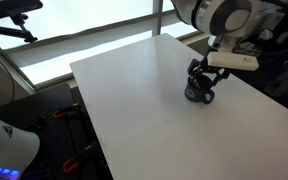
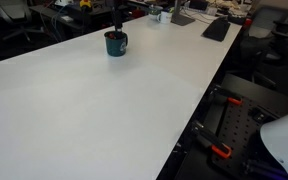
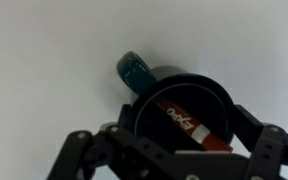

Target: Remove the marker from the cup and put it on the table

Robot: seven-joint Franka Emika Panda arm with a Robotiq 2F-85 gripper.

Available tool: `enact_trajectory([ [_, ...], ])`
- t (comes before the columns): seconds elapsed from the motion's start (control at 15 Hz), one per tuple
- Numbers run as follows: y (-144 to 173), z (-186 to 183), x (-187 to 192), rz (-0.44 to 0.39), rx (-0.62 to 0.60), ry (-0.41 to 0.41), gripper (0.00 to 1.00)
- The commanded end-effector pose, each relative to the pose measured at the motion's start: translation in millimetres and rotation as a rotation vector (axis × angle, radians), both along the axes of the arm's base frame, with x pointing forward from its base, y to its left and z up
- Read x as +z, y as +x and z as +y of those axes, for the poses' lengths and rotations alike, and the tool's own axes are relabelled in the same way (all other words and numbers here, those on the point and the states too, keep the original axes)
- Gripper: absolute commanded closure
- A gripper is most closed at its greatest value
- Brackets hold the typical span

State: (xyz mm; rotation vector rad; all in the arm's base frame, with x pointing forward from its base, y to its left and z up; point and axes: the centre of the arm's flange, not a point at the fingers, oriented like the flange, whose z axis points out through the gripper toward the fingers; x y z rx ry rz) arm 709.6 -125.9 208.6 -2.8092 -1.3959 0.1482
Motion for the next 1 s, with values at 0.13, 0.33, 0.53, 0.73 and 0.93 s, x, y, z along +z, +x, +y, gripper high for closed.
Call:
enact_trajectory([
  [0.13,12,39,24,-0.057,0.010,-0.012,0.00],
  [0.33,14,40,16,-0.041,0.019,0.000,0.00],
  [0.53,14,43,16,-0.043,0.020,0.000,0.00],
  [0.73,12,39,7,-0.029,-0.034,-0.010,0.00],
  [0.93,9,40,0,-0.030,-0.087,-0.026,0.00],
])
